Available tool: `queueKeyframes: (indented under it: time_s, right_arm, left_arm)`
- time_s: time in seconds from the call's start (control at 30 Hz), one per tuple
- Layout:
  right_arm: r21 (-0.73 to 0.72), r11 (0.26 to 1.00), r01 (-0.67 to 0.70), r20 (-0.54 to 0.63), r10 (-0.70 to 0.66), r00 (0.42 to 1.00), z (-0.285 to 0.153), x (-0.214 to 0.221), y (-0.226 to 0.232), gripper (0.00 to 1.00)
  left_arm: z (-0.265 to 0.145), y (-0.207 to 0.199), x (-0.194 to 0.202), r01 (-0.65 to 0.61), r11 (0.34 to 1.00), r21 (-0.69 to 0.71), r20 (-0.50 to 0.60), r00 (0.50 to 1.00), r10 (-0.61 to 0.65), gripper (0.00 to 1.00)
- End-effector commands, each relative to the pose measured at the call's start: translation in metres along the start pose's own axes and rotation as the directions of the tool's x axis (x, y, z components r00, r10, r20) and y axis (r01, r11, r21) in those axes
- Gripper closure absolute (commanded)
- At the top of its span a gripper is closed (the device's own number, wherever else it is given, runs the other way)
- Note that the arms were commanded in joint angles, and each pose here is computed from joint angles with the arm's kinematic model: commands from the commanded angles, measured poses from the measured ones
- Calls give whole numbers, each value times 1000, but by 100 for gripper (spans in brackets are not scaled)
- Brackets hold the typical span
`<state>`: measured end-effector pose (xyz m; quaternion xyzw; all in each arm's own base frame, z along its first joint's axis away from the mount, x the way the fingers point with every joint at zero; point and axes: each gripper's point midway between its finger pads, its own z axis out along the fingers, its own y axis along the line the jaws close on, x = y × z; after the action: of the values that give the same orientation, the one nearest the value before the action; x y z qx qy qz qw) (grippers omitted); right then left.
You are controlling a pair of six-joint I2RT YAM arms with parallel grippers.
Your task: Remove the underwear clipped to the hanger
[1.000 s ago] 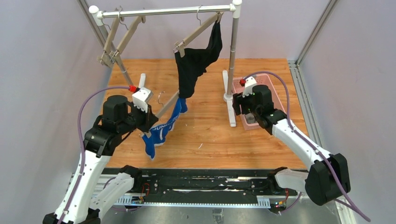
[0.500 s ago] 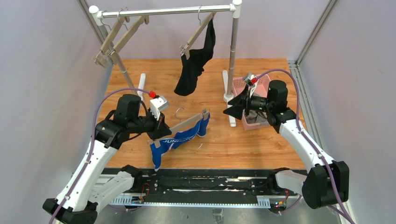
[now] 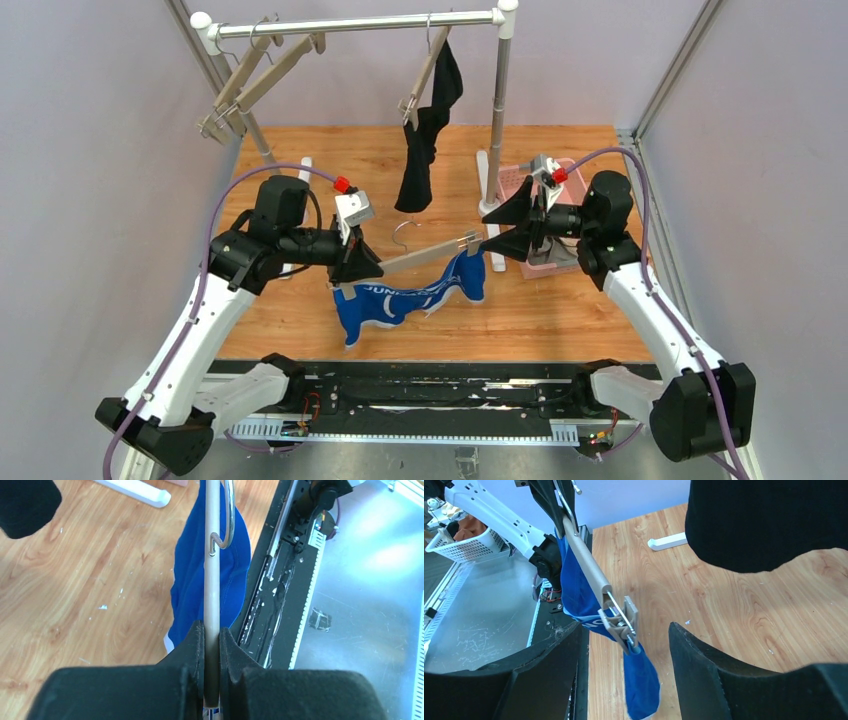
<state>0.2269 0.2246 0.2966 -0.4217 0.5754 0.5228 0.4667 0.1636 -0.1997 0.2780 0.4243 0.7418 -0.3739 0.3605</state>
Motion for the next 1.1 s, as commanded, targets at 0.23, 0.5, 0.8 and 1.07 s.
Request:
queueKeyframes:
  time_s: [0.23,0.5,0.8,1.07]
  right_arm:
    - [-85,995,56,36,-53,998,14,-22,9,35]
    - [-122,992,30,22,-27,999,30,-17,13,39]
    - [-109,994,27,22,-25,999,32,-15,11,99]
    - [-12,1000,26,30,-26,999,29,-24,5,56]
  left_arm:
    - [-1,-13,-34,-103,992,75,94,991,96,100]
    - [8,-3,-35,-82,995,55,93,993,77,100]
    - [9,0,-34,-76,996,42,86,994,72,100]
    - [8,0,-46,-83,996,27,132,988,79,100]
